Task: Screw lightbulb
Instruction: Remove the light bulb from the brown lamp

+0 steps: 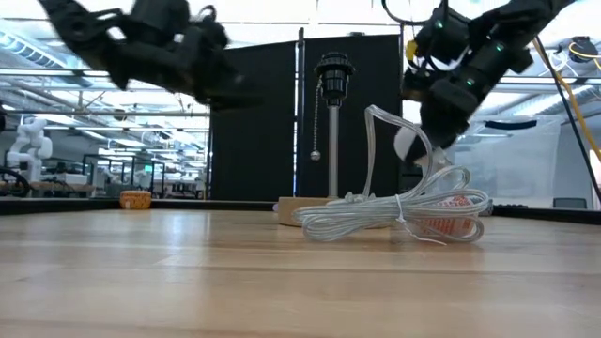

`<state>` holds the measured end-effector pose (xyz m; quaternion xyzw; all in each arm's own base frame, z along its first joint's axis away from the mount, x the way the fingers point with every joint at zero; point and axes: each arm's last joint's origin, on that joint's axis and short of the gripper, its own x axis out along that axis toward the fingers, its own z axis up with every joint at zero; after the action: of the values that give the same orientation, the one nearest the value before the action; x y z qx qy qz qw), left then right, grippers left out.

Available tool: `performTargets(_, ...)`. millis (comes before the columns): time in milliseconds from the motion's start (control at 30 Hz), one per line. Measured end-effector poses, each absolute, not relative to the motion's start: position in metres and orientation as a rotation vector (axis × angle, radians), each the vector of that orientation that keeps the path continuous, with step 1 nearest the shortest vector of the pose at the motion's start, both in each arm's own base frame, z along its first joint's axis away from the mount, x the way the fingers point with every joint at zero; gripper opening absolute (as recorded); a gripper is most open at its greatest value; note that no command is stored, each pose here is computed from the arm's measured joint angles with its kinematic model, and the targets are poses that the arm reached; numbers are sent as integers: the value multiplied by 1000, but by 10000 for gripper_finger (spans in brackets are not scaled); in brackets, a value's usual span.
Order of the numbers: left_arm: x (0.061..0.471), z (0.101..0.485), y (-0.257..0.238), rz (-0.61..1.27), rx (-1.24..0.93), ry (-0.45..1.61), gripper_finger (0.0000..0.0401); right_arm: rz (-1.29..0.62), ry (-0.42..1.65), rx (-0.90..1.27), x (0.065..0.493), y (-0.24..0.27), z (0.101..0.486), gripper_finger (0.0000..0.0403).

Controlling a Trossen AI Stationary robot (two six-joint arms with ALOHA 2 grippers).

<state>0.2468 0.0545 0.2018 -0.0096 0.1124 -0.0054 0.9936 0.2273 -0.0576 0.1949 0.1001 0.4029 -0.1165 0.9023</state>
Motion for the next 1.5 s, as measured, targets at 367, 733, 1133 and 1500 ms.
performTargets(367, 169, 168, 43, 132, -104, 106, 86, -235, 792, 423, 211, -31, 149, 249)
performTargets(733, 145, 154, 40, 152, -102, 42, 2, -276, 723, 485, 196, -19, 125, 249)
performTargets(1133, 143, 160, 38, 136, -43, -6, 1, -307, 695, 477, 195, -17, 122, 249)
performTargets(1500, 134, 164, 35, 127, -41, -4, 0, -333, 744, 491, 199, -17, 108, 249)
